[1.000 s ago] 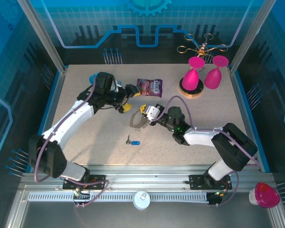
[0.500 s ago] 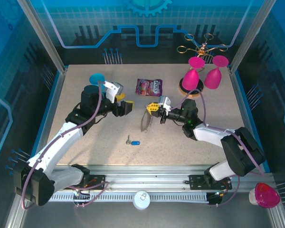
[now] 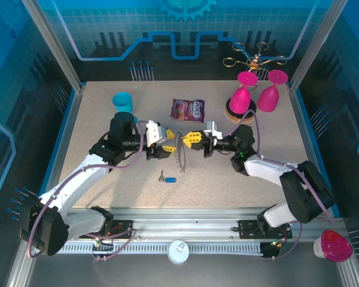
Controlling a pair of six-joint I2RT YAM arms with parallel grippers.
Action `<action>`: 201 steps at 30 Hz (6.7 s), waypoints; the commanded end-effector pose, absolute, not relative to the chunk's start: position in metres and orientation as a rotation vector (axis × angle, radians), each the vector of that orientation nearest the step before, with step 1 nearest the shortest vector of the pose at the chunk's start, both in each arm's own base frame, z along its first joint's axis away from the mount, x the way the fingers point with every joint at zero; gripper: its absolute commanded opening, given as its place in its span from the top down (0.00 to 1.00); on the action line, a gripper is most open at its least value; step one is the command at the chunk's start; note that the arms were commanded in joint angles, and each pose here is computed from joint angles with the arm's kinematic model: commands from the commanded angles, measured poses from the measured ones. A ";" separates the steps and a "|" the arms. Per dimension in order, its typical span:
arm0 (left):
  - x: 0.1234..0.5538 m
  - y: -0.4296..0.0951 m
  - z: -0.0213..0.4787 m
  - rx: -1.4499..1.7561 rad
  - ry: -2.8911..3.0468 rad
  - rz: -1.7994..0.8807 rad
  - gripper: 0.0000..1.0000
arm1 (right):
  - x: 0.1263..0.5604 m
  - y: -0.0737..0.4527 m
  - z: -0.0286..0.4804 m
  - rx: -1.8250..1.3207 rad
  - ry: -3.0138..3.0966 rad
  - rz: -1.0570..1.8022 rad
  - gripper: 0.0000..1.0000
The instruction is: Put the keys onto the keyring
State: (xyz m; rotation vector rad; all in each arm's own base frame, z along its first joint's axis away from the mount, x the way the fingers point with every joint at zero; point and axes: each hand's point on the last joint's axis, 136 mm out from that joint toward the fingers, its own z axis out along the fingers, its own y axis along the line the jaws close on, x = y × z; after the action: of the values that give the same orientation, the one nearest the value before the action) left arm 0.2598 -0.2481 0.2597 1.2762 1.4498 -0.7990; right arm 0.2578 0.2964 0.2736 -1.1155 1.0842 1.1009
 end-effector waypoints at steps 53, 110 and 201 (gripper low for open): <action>0.270 -0.258 0.250 1.595 1.303 -0.136 1.00 | 0.251 0.272 0.235 -1.443 1.353 0.273 0.66; 0.208 -0.261 0.295 1.281 1.183 -0.788 0.59 | 0.200 0.286 0.305 -1.265 1.005 0.963 1.00; 0.226 -0.262 0.279 1.546 1.214 -0.436 1.00 | 0.215 0.322 0.258 -1.473 1.109 0.547 1.00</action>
State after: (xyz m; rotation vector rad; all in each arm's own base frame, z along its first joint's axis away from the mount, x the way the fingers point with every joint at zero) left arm 0.2268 -0.2579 0.2576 1.5604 1.2658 -0.4372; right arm 0.2226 0.3136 0.2467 -1.4674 1.1604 0.5069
